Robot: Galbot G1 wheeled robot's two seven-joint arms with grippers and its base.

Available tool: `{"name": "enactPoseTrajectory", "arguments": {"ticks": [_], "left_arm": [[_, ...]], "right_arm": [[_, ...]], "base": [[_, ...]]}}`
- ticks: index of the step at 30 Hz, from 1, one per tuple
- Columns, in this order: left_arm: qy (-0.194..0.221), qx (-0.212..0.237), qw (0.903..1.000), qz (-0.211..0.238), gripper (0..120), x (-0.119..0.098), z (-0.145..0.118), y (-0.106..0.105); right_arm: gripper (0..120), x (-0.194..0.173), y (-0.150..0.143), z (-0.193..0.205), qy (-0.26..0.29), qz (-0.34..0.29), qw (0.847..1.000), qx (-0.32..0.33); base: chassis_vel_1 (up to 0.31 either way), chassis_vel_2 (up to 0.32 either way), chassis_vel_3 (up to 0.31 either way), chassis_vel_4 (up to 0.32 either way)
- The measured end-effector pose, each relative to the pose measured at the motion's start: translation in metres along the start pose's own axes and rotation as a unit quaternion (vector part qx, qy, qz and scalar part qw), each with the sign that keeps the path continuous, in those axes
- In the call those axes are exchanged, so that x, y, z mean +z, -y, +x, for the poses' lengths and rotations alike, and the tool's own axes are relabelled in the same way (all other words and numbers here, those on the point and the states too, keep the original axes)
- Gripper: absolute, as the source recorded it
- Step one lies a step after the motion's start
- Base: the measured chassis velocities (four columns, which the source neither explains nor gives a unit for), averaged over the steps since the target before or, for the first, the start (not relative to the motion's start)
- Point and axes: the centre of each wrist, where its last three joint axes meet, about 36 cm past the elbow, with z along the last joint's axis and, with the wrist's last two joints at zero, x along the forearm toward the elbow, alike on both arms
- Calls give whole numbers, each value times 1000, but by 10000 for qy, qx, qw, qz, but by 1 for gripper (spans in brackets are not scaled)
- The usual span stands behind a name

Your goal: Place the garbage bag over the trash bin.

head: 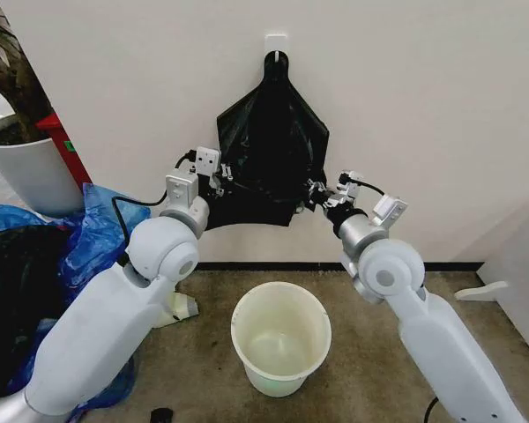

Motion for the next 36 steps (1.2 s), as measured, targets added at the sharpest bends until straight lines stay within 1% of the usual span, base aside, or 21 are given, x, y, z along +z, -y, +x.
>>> {"name": "enactPoseTrajectory", "arguments": {"ticks": [4, 7, 8, 10, 11, 14, 15, 16, 18, 21, 22, 23, 24, 25, 27, 28, 29, 30, 33, 34, 36], "left_arm": [[-134, 47, 9999, 53, 0, 10, 12, 2], [-235, 100, 9996, 119, 0, 19, 25, 6], [-235, 100, 9996, 119, 0, 19, 25, 6], [-245, 165, 9994, 155, 0, 22, 36, 8], [-219, 240, 9993, 181, 0, 22, 42, 8], [127, 629, 9973, 359, 0, 18, 64, 9], [127, 629, 9973, 359, 0, 18, 64, 9], [216, 733, 9963, 397, 0, 18, 71, 10], [370, 1047, 9922, 562, 0, 13, 95, 14], [311, 1349, 9872, 796, 0, 9, 123, 22], [311, 1349, 9872, 796, 0, 9, 123, 22], [241, 1471, 9847, 903, 0, 8, 136, 26], [203, 1512, 9837, 951, 0, 8, 140, 27], [56, 1553, 9820, 1072, 0, 11, 147, 29], [-185, 1557, 9796, 1260, 0, 18, 153, 29], [-275, 1569, 9781, 1340, 0, 20, 155, 29], [-275, 1569, 9781, 1340, 0, 20, 155, 29], [-440, 1586, 9749, 1497, 0, 26, 158, 31], [-589, 1627, 9688, 1774, 0, 34, 164, 35], [-662, 1659, 9653, 1902, 0, 37, 166, 37], [-769, 1713, 9607, 2046, 0, 40, 168, 39]], "right_arm": [[0, 12, 4, 14, -78, -22, 9999, 68], [0, 18, 1, 26, -105, -34, 9999, 73], [0, 18, 1, 26, -105, -34, 9999, 73], [0, 20, -3, 36, -104, -58, 9999, 47], [0, 18, -7, 42, -86, -65, 9999, 16], [0, 2, -23, 65, -7, 12, 9997, -236], [0, 2, -23, 65, -7, 12, 9997, -236], [0, -4, -27, 72, -14, 50, 9994, -330], [0, -20, -38, 90, -110, 92, 9981, -593], [0, -33, -46, 108, -277, 128, 9961, -828], [0, -33, -46, 108, -277, 128, 9961, -828], [0, -38, -50, 116, -364, 138, 9954, -871], [0, -39, -52, 120, -409, 143, 9953, -868], [0, -41, -52, 126, -544, 144, 9955, -765], [0, -42, -47, 130, -678, 167, 9963, -507], [0, -43, -45, 131, -710, 176, 9965, -401], [0, -43, -45, 131, -710, 176, 9965, -401], [0, -44, -39, 134, -766, 197, 9967, -158], [0, -51, -25, 141, -852, 205, 9957, 288], [0, -52, -17, 146, -861, 221, 9950, 459], [0, -53, -8, 152, -856, 217, 9941, 623]], "base": [[0, 0, 0, 0], [0, 0, 0, 0], [0, 0, 0, 0], [0, 0, 0, 0], [0, 0, 0, 0], [0, 0, 0, 0], [0, 0, 0, 0], [0, 0, 0, 0], [0, 0, 0, 0], [0, 0, 0, 0], [0, 0, 0, 0], [0, 0, 0, 0], [0, 0, 0, 0], [0, 0, 0, 0], [0, 0, 0, 0], [0, 0, 0, 0], [0, 0, 0, 0], [0, 0, 0, 0], [0, 0, 0, 0], [0, 0, 0, 0], [0, 0, 0, 0]]}}
